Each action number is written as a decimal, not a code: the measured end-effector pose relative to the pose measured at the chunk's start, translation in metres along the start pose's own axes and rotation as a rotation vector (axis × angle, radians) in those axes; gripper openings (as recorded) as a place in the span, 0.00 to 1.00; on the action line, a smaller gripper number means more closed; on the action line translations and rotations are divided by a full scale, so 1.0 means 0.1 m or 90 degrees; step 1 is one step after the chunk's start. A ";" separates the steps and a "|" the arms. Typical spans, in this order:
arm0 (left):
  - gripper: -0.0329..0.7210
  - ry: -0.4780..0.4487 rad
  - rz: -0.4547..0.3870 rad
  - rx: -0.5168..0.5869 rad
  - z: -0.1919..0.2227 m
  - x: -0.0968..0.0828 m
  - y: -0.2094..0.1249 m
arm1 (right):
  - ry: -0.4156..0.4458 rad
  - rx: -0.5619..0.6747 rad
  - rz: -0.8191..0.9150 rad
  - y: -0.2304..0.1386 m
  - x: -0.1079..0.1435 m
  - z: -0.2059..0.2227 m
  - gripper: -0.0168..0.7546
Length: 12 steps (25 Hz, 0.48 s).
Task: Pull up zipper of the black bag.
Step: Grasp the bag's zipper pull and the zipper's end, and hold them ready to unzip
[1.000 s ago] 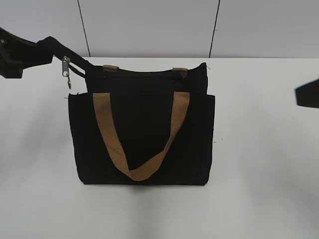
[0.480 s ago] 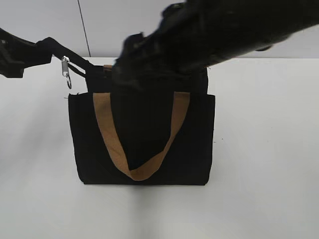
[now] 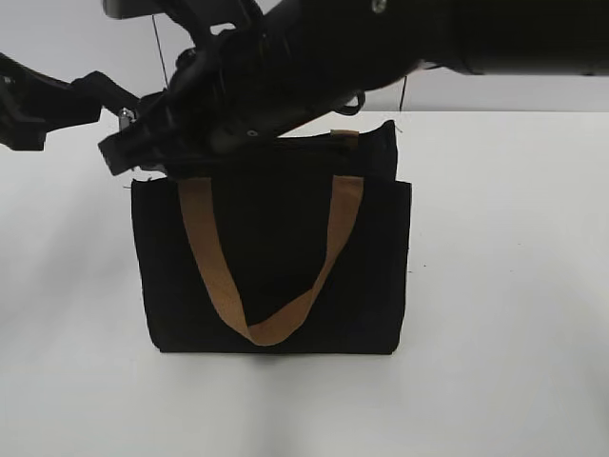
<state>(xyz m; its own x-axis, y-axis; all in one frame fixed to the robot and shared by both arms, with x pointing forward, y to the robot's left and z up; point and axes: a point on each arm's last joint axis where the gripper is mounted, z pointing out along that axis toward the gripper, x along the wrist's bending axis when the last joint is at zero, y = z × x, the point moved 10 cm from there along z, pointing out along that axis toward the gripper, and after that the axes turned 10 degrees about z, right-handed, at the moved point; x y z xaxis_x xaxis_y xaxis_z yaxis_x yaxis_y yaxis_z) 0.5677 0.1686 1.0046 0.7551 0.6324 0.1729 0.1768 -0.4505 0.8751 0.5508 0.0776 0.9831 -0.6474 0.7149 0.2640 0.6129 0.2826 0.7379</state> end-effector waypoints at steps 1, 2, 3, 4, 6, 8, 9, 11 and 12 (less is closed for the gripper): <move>0.07 -0.002 0.002 0.000 0.00 0.00 0.00 | 0.001 -0.003 0.001 0.02 0.01 0.02 0.38; 0.07 -0.002 0.002 0.000 0.00 -0.01 0.00 | 0.003 -0.003 0.000 0.03 0.02 0.03 0.37; 0.07 -0.002 0.003 0.000 0.00 -0.01 0.00 | 0.007 -0.003 -0.006 0.03 0.05 0.03 0.37; 0.07 -0.003 0.005 -0.001 0.00 -0.01 0.00 | 0.011 -0.002 -0.016 0.02 0.09 0.04 0.37; 0.07 -0.003 0.007 -0.001 0.00 -0.01 0.00 | 0.020 -0.001 -0.034 0.00 0.18 0.05 0.37; 0.07 -0.003 0.007 -0.001 0.00 -0.01 0.00 | 0.024 0.001 -0.039 -0.03 0.22 0.08 0.37; 0.07 -0.003 0.007 -0.001 0.00 -0.01 0.00 | 0.024 0.000 -0.038 -0.03 0.22 0.10 0.37; 0.07 -0.006 0.007 -0.002 0.00 -0.02 0.01 | 0.022 -0.006 -0.036 -0.03 0.21 0.14 0.37; 0.07 -0.006 0.007 -0.002 0.00 -0.02 0.01 | 0.021 -0.010 -0.035 -0.03 0.20 0.16 0.37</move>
<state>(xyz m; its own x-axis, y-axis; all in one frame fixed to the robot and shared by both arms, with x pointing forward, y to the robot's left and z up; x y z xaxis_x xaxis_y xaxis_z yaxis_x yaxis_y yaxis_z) 0.5666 0.1673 1.0048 0.7625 0.6217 0.1789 0.1665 -0.4558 0.8744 0.5434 0.1013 0.9766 -0.6949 0.6768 0.2431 0.5688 0.3104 0.7617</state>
